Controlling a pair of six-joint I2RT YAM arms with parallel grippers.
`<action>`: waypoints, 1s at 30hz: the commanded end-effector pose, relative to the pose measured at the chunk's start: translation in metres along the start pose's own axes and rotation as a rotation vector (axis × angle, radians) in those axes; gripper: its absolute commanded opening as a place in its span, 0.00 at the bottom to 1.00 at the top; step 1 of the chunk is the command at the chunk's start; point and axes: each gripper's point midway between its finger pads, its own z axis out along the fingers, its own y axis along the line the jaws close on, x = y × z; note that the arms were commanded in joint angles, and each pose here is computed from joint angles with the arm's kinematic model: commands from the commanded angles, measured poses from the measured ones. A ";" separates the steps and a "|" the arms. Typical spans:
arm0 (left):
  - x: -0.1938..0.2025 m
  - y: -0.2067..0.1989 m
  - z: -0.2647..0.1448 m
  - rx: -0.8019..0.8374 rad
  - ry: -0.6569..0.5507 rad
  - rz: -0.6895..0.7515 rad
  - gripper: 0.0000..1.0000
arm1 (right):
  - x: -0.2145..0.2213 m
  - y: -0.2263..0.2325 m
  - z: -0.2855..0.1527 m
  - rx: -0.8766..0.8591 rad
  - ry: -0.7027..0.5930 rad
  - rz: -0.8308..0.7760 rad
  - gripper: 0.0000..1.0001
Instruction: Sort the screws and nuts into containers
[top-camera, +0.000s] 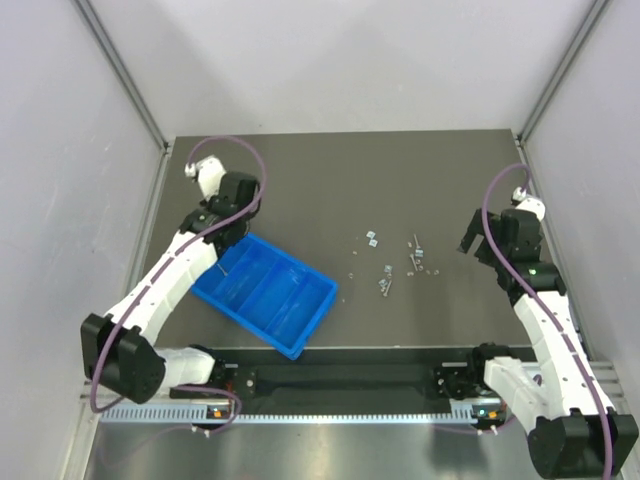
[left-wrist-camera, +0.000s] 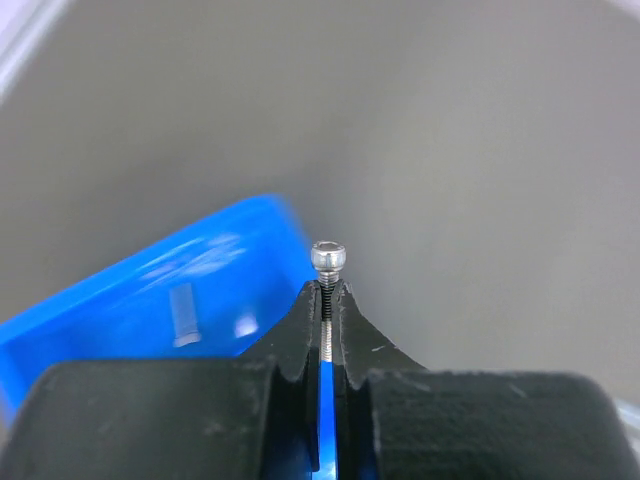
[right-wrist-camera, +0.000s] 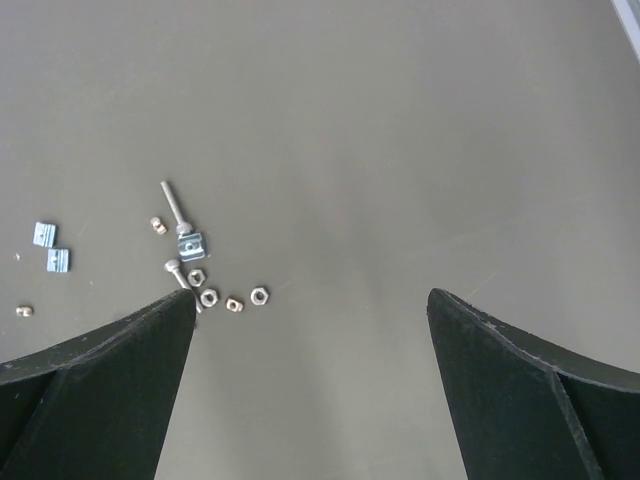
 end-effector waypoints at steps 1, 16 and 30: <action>0.019 0.064 0.019 -0.182 0.022 -0.047 0.00 | -0.014 0.003 0.003 -0.009 -0.042 0.032 1.00; 0.078 0.103 0.050 -0.273 0.121 -0.027 0.00 | -0.015 0.000 0.001 0.007 -0.051 0.041 1.00; 0.056 0.085 0.033 -0.197 0.149 -0.014 0.61 | -0.019 0.000 0.001 0.016 -0.047 0.046 0.99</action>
